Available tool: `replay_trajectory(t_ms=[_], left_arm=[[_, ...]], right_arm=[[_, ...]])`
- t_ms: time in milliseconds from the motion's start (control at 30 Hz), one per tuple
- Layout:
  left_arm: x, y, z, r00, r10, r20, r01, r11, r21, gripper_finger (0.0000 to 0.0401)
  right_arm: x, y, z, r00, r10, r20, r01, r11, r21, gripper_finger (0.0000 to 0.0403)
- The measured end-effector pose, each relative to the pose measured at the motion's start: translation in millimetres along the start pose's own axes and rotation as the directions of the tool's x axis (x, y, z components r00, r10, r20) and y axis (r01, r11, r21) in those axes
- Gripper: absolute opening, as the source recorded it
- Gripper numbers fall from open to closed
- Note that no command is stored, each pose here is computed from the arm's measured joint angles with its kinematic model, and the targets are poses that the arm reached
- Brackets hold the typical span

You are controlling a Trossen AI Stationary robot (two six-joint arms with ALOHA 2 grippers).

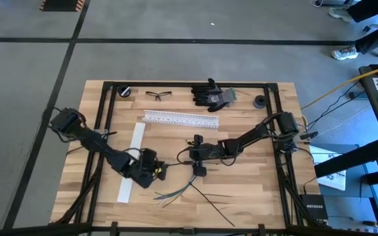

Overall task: Ziptie cables
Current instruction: Wrap the black zip tie on the cable

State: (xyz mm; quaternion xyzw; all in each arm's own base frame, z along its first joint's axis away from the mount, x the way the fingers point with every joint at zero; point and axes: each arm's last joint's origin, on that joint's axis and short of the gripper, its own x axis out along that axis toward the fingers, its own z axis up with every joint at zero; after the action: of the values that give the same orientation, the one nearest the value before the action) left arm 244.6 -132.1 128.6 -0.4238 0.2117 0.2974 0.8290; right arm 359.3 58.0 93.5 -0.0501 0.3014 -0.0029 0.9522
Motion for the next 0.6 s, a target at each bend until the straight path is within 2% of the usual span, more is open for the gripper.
replay_trajectory(t_ms=[133, 300, 467, 600], left_arm=[[-7.1, -0.4, -12.3, 0.998, -0.020, -0.066, 0.014, 0.996, -0.092, 0.0136], [-6.7, -11.9, -15.3, 0.995, -0.044, -0.086, 0.026, 0.979, -0.203, 0.0136], [16.3, -11.8, -18.0, 0.997, 0.026, -0.068, -0.040, 0.976, -0.214, 0.0136], [21.4, -13.2, -13.9, 0.995, 0.078, -0.067, -0.092, 0.967, -0.240, 0.0136]], right_arm=[[1.3, -1.7, -5.2, 0.998, -0.058, -0.037, 0.058, 0.998, -0.010, 0.0253], [1.4, -1.0, -5.7, 0.998, -0.057, -0.041, 0.057, 0.998, -0.018, 0.0253], [1.3, -1.1, -5.5, 0.997, -0.065, -0.038, 0.065, 0.998, -0.018, 0.0253], [1.3, -1.0, -6.0, 0.997, -0.066, -0.043, 0.065, 0.998, -0.019, 0.0253]])
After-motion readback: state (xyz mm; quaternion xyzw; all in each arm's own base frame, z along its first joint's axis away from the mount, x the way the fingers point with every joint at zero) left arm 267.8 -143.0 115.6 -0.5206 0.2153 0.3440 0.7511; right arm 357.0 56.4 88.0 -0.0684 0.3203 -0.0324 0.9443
